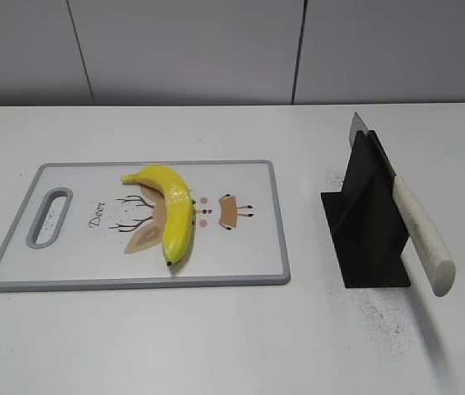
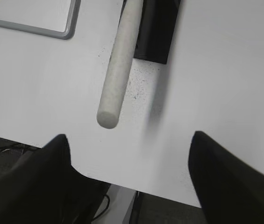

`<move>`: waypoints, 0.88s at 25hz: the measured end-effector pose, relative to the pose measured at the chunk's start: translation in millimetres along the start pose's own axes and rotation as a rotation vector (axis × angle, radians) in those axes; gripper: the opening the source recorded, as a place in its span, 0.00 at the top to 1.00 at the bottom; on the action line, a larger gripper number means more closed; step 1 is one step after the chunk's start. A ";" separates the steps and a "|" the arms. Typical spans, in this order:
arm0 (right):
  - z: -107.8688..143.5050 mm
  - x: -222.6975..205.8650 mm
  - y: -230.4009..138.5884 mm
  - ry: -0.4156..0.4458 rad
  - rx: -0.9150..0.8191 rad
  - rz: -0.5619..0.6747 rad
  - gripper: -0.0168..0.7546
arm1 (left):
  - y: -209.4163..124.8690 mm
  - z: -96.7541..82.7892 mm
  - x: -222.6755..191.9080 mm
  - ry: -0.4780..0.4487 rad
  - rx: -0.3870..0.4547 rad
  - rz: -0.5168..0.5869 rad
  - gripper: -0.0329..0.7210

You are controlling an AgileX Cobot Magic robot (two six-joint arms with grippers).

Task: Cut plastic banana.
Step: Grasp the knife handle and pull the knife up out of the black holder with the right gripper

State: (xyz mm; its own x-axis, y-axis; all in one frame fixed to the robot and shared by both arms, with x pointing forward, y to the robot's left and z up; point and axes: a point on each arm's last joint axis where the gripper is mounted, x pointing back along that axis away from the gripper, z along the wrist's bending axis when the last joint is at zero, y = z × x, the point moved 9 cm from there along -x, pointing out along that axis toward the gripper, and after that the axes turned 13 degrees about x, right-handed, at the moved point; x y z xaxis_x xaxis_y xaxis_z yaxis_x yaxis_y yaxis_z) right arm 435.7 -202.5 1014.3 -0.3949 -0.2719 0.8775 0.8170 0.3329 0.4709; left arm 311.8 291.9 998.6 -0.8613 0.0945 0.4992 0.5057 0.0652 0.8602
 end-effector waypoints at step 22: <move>-10.2 -127.6 24.1 0.032 -0.085 0.326 0.44 | 0.0 0.0 0.0 0.000 0.000 0.000 0.21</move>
State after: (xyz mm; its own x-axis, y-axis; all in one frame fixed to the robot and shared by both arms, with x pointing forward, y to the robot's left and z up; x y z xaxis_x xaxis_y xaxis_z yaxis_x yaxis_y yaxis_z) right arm 510.1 -169.0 912.7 -0.0949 -0.1923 0.9767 0.9306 0.3312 0.1557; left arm 311.8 291.9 998.6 -0.8613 0.0945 0.4992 0.5057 0.0652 0.8602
